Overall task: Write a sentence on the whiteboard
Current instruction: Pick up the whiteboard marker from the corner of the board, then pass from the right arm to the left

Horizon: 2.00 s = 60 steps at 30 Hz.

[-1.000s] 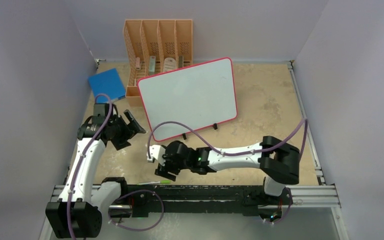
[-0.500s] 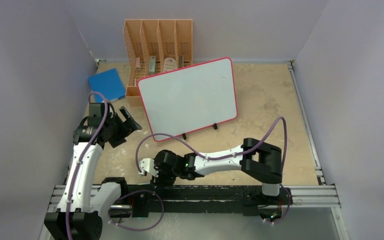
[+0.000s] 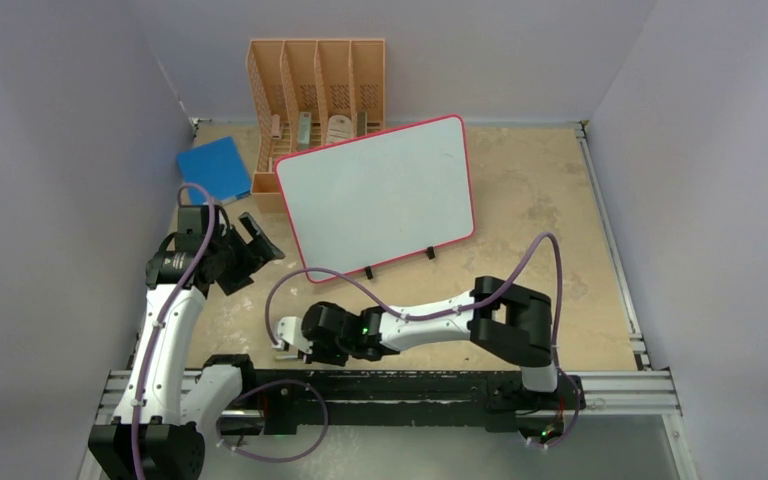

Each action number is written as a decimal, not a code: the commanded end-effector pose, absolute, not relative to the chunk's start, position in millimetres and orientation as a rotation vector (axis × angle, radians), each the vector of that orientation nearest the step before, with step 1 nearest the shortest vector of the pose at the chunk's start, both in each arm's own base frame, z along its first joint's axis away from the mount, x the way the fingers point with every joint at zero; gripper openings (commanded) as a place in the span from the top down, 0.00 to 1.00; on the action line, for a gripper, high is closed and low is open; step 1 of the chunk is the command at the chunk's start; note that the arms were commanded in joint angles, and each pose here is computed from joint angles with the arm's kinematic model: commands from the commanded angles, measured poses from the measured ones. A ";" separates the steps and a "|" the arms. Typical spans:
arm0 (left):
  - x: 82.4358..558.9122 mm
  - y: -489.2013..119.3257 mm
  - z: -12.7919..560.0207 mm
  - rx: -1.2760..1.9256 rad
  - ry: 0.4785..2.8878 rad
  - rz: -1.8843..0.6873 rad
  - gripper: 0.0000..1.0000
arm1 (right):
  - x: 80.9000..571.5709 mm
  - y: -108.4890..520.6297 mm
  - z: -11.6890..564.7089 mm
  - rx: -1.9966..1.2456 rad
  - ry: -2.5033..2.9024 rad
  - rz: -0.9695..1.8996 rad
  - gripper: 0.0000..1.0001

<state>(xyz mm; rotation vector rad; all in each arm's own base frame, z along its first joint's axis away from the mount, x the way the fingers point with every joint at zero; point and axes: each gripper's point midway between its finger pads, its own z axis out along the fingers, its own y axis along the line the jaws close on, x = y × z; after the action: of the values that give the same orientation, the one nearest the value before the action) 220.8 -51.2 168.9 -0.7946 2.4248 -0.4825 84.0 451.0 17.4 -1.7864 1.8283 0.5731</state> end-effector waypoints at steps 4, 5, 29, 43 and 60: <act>228.2 -58.3 186.7 -0.720 2.388 -0.542 0.17 | 94.8 437.6 9.6 -1.743 1.923 0.499 0.91; 227.9 -58.6 186.4 -0.718 2.390 -0.545 0.17 | 97.7 435.7 10.7 -1.723 1.938 0.505 0.93; 216.3 -115.3 223.2 -0.463 2.232 -1.018 0.19 | 181.9 412.1 185.6 -0.608 1.793 0.822 1.00; 203.0 -153.6 248.6 -0.193 1.992 -1.402 0.27 | 187.1 404.9 248.7 -0.296 1.601 1.058 1.00; 215.7 -161.5 265.0 -0.061 1.781 -1.392 0.39 | 187.9 414.3 257.5 -0.246 1.568 1.125 1.00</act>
<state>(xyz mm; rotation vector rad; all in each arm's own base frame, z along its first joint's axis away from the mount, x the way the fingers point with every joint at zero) 209.9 -156.7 248.9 -0.1539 1.8783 -1.4152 184.2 410.0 234.5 -0.3115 1.6314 1.0721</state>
